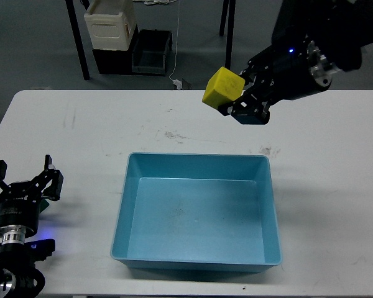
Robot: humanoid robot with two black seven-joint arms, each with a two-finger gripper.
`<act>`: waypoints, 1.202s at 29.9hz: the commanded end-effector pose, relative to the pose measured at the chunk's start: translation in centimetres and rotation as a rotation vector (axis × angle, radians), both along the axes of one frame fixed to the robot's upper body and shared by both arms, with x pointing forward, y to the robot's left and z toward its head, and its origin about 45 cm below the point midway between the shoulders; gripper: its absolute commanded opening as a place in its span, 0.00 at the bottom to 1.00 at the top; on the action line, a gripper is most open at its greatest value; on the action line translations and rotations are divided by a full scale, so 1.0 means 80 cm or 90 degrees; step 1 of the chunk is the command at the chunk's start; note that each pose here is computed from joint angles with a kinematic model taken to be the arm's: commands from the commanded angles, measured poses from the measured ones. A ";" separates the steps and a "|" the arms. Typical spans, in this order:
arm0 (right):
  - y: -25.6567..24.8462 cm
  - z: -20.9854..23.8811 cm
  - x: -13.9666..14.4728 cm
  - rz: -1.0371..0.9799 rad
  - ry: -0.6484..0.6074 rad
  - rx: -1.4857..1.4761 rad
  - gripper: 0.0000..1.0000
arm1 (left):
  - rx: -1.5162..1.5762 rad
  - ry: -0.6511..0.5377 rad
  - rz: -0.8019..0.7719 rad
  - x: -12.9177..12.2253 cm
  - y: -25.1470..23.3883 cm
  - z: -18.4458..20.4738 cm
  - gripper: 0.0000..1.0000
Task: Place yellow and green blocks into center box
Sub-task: 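Lift the yellow cube with the right gripper and carry it over the bin, then lower the yellow cube into the bin and open the right gripper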
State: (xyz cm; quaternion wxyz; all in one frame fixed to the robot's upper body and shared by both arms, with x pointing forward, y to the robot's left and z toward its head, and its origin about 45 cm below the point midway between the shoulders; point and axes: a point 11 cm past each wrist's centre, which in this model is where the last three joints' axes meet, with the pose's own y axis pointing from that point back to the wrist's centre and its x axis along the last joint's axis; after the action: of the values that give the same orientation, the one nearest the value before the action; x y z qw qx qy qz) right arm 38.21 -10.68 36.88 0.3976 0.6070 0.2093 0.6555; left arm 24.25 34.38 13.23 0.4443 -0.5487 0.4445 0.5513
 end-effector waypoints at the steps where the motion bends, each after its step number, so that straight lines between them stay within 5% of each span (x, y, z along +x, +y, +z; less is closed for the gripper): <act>1: 0.036 -0.039 -0.022 0.062 0.026 -0.063 0.01 | 0.002 -0.005 0.008 0.001 0.005 0.003 1.00; 14: 0.069 -0.143 -0.079 0.185 0.082 -0.244 0.02 | 0.008 -0.026 0.036 0.007 0.024 0.016 1.00; 25: 0.039 -0.206 -0.057 0.142 0.099 -0.297 0.08 | 0.009 -0.031 0.043 0.008 0.029 0.018 1.00; 27: 0.038 -0.207 -0.054 0.133 0.100 -0.294 0.18 | 0.009 -0.032 0.043 0.009 0.028 0.019 1.00; 28: 0.037 -0.208 -0.053 0.130 0.101 -0.292 0.31 | 0.009 -0.032 0.043 0.009 0.028 0.019 1.00; 30: 0.037 -0.211 -0.052 0.119 0.109 -0.285 0.79 | 0.009 -0.036 0.041 0.012 0.027 0.021 1.00; 31: 0.036 -0.215 -0.053 0.114 0.116 -0.281 0.91 | 0.011 -0.038 0.041 0.014 0.028 0.023 1.00; 36: 0.037 -0.217 -0.052 0.091 0.134 -0.261 0.97 | 0.013 -0.054 0.034 0.023 0.029 0.033 1.00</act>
State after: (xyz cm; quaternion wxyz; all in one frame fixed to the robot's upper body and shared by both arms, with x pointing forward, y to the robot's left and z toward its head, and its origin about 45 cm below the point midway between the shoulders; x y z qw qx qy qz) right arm 34.06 -7.82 19.57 0.4419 0.5503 0.4283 0.5643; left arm 25.76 36.62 15.45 0.4492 -0.5765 0.4069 0.5479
